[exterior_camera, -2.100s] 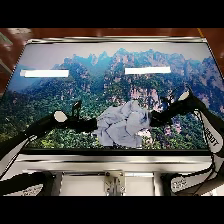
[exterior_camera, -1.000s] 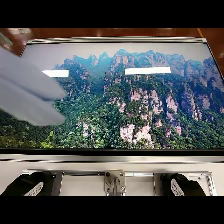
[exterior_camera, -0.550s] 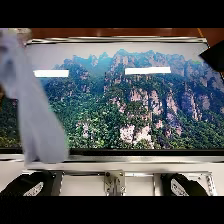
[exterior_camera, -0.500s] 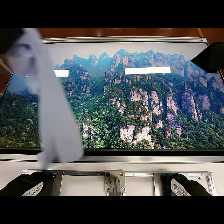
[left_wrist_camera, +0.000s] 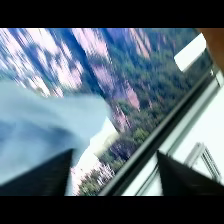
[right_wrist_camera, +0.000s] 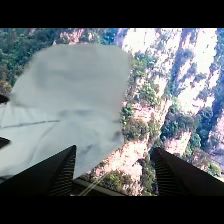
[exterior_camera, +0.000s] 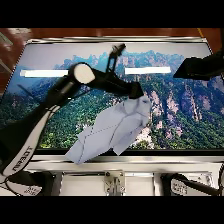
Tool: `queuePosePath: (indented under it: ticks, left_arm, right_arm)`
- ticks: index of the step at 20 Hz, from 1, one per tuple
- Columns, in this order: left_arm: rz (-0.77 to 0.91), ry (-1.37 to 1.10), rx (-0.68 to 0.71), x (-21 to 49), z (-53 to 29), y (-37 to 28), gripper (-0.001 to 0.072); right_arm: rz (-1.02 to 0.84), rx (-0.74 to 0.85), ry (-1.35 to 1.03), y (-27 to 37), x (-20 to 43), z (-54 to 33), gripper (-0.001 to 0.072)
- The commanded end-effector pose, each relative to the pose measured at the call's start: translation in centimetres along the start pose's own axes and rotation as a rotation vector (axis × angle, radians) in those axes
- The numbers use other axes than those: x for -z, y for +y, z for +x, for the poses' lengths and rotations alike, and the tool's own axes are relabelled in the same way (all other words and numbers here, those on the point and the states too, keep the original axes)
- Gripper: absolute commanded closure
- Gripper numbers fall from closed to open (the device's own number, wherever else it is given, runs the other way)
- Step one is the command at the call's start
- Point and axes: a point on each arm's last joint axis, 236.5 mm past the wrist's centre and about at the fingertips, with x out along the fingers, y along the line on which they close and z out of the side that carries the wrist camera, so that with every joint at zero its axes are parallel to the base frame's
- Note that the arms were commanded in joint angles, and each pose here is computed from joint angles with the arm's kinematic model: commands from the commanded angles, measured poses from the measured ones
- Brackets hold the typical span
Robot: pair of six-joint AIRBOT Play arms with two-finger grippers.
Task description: Fold the shirts.
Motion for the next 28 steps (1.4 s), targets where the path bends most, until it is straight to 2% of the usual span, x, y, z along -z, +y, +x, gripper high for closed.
queuePosePath:
  ticks: [1,4,7,9,13,15,18,23,28]
  left_arm:
    - [-0.128,0.158,-0.004,3.5,3.0,4.4,-0.0012]
    - [-0.203,0.285,-0.169,4.5,-5.6,12.4,-0.0011]
    - [-0.268,0.407,-0.419,8.7,-15.8,18.8,-0.0009]
    - [-0.333,0.384,-0.461,11.9,-19.0,19.6,-0.0008]
    - [-0.506,0.413,-0.488,23.4,-19.7,19.7,-0.0009]
    - [-0.608,0.434,-0.440,28.1,-18.2,18.9,-0.0009]
    - [-0.702,0.419,-0.348,30.7,-15.0,17.8,-0.0007]
    - [-0.646,0.513,-0.357,33.8,-11.6,17.1,-0.0006]
    - [-0.679,0.525,-0.369,34.8,-8.6,18.1,-0.0006]
  right_arm:
    - [0.023,0.015,0.092,-1.9,0.8,2.5,0.0076]
    - [0.078,0.105,0.196,-6.3,2.4,5.3,0.0077]
    - [0.214,0.056,0.355,-9.9,7.3,9.3,0.0077]
    - [0.320,-0.011,0.413,-11.4,10.8,12.1,0.0077]
    - [0.426,-0.039,0.420,-13.2,14.8,16.7,0.0076]
    - [0.434,-0.059,0.396,-12.8,14.4,18.7,0.0076]
    - [0.417,-0.131,0.352,-10.8,12.6,21.4,0.0077]
    - [0.402,-0.165,0.307,-8.7,11.0,24.9,0.0076]
    - [0.468,-0.264,0.240,-7.1,9.0,26.6,0.0077]
